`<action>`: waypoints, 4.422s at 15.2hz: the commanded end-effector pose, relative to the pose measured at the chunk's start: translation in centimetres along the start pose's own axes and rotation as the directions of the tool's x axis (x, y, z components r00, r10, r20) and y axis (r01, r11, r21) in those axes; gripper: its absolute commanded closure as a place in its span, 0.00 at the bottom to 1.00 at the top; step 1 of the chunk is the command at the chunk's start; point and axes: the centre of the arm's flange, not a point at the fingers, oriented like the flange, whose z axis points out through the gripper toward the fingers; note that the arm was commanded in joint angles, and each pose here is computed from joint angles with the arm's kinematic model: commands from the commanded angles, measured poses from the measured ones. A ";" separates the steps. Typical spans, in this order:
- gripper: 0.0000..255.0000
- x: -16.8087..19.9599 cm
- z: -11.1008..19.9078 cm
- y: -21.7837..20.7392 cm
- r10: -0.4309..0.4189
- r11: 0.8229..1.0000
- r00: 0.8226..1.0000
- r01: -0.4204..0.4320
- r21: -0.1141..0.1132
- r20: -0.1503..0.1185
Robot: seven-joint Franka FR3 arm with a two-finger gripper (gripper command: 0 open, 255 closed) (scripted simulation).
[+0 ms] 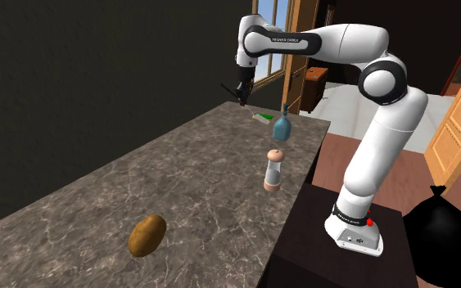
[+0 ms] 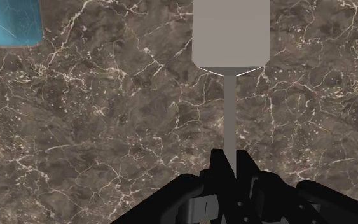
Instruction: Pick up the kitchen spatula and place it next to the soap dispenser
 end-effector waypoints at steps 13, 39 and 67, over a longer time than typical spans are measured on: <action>1.00 -2.4 -0.1 18.3 -0.001 1.000 1.000 0.001 0.000 0.000; 1.00 -3.5 12.5 20.4 -0.001 1.000 1.000 0.001 0.000 0.000; 1.00 -4.5 27.2 20.4 -0.001 1.000 1.000 0.001 0.000 0.000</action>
